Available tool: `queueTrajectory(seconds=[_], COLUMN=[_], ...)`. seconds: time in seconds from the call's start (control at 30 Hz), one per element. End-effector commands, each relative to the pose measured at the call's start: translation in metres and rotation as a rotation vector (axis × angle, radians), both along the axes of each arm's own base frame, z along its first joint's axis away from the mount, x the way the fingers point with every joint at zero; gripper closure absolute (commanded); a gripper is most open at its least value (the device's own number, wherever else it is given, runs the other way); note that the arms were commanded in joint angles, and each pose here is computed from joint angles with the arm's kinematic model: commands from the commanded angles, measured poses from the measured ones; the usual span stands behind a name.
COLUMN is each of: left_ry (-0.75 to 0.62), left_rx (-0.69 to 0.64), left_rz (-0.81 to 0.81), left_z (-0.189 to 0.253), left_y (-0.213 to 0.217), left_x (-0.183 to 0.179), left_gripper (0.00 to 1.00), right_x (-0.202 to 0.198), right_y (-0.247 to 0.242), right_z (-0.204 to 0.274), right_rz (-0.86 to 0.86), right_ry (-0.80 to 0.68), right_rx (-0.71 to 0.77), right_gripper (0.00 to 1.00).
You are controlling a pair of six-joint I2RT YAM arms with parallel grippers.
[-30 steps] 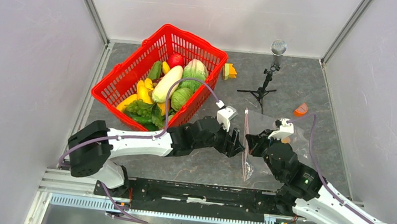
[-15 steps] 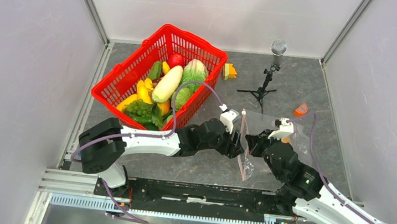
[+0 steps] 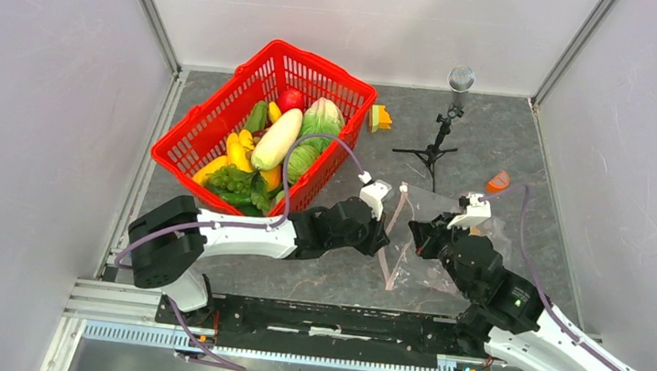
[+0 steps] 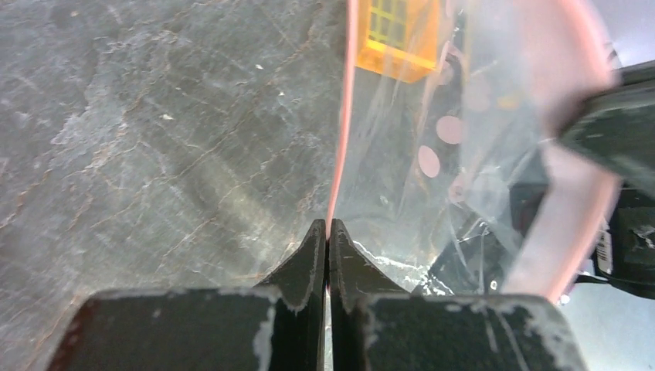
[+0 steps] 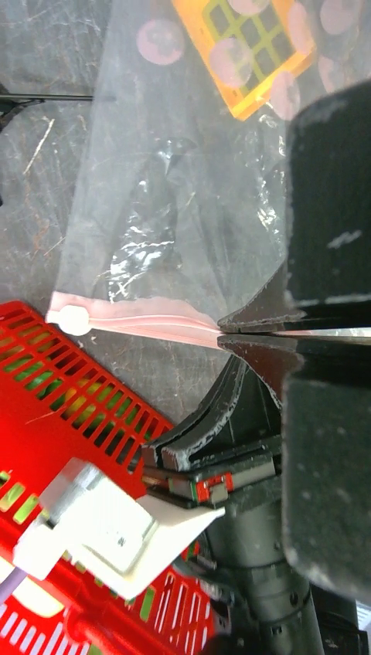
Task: Place the food in the zip-top bag and seal the zipper
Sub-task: Open the zipper of the food storage bag at the center of the board.
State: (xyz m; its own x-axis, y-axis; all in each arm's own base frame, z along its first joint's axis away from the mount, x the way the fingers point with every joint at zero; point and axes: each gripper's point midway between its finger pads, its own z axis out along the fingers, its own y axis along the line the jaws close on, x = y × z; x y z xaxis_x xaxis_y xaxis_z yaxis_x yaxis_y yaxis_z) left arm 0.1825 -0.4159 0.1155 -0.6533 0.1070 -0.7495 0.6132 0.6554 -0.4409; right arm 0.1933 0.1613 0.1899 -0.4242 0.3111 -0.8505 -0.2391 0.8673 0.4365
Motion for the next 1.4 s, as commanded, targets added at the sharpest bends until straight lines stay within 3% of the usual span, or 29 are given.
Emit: queueTrajectory(seconds=[0.0,0.2,0.4,0.53,0.73,0.8,0.93,1.1,1.23,1.3,1.37], left_ry=[-0.084,-0.076,-0.029,-0.011,0.018,0.019,0.026,0.016,-0.006,-0.018,-0.029], left_rx=[0.037,0.004,-0.052,-0.063,-0.075,-0.079,-0.089,-0.103,-0.094,-0.081,-0.066], left_rz=[0.068,0.091,0.057,0.073,0.058,0.065,0.084,0.095,0.108,0.106,0.120], left_z=[0.012,0.034,0.061,0.062,0.062,0.063,0.065,0.072,0.077,0.079,0.081], left_y=[0.017,0.014,-0.008,-0.010,-0.016,-0.017,-0.015,-0.014,-0.005,0.000,0.008], left_x=[0.013,0.016,0.012,0.012,0.008,0.009,0.010,0.012,0.013,0.012,0.013], left_gripper=[0.98,0.98,0.98,0.98,0.98,0.98,0.98,0.98,0.98,0.98,0.98], right_x=[-0.001,-0.003,-0.004,-0.002,0.001,0.003,0.003,0.001,0.000,-0.001,-0.003], right_y=[-0.003,-0.016,-0.020,-0.024,-0.011,-0.004,0.005,0.008,0.012,0.018,0.029], right_z=[0.034,0.031,0.013,0.012,0.009,0.008,0.004,-0.005,0.001,0.007,0.015], right_rz=[0.017,0.021,0.015,-0.022,-0.005,0.000,0.002,0.005,0.002,0.033,0.088], right_ry=[-0.055,0.035,0.158,0.164,0.161,0.152,0.146,0.165,0.139,0.116,0.083], right_rx=[-0.007,-0.215,-0.385,-0.399,-0.354,-0.308,-0.259,-0.306,-0.292,-0.255,-0.198], right_gripper=[1.00,1.00,0.93,0.84,0.60,0.58,0.59,0.62,0.80,0.96,0.99])
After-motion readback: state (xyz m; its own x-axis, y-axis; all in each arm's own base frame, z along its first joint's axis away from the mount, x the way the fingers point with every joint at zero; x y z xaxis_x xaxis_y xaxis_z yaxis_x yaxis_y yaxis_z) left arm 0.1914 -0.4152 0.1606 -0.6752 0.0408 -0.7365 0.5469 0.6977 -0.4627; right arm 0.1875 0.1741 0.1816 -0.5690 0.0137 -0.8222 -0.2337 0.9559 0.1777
